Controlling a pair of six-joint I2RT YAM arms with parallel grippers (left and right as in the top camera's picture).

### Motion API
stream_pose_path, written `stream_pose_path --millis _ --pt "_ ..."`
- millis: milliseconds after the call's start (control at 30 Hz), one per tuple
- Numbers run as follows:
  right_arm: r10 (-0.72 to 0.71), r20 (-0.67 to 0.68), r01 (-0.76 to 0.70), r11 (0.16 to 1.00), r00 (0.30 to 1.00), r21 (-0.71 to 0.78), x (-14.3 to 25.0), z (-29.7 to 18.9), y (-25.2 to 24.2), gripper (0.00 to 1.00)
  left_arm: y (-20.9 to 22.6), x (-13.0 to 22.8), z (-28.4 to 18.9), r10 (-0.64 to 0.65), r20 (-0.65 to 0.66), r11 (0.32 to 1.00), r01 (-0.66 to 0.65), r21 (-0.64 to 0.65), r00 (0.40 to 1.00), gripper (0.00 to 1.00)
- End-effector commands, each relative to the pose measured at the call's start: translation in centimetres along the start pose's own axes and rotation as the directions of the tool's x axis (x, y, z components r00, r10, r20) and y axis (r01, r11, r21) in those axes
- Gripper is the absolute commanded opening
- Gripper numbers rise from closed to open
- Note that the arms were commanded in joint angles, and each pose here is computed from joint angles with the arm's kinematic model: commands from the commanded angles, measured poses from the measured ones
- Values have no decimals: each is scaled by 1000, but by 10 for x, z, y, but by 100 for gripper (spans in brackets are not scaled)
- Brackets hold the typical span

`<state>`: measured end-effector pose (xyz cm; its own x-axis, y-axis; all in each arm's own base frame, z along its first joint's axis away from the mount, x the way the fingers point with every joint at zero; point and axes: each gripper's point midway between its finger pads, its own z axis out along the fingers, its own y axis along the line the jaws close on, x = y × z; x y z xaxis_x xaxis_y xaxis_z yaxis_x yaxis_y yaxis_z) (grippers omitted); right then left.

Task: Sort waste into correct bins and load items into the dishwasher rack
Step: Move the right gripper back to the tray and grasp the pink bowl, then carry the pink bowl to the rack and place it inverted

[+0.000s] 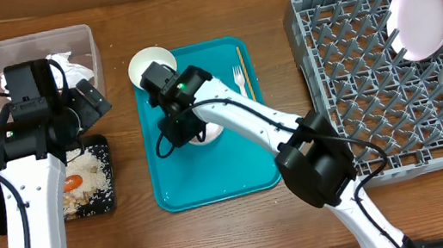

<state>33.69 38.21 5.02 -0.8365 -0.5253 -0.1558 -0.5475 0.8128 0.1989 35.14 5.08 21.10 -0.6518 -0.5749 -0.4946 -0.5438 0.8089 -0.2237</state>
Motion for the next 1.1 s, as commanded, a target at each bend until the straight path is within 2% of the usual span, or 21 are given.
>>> stream_pose_path --millis 0,200,400,500,600,700,767,867,967,1067 --pt "43 48 -42 999 998 -8 -13 -24 -3 4 -1 -2 -1 -12 3 1000 12 5 1000 100" --pt "137 95 -135 991 986 -21 -15 -66 -11 4 -1 -2 -1 -12 3 1000 12 5 1000 100" --pt "297 249 -289 955 922 -70 -15 -171 -43 4 -1 -2 -1 -12 3 1000 12 5 1000 100" --pt "389 330 -380 920 860 -92 1 -233 -78 4 -1 -2 -1 -12 3 1000 12 5 1000 100" --pt "538 402 -557 827 741 -79 37 -290 -137 4 -1 -2 -1 -12 3 1000 12 5 1000 100" --pt "628 443 -669 739 640 -80 72 -324 -187 4 -1 -2 -1 -12 3 1000 12 5 1000 100" --pt "673 436 -719 690 597 -81 95 -333 -213 4 -1 -2 -1 -12 3 1000 12 5 1000 100" --pt "694 389 -690 702 606 -178 114 -340 -229 4 -1 -2 -1 -12 3 1000 12 5 1000 100" --pt "724 367 -654 687 584 -316 124 -350 -246 4 -1 -2 -1 -12 3 1000 12 5 1000 100" --pt "720 362 -547 688 592 -477 130 -357 -255 4 -1 -2 -1 -12 3 1000 12 5 1000 100"
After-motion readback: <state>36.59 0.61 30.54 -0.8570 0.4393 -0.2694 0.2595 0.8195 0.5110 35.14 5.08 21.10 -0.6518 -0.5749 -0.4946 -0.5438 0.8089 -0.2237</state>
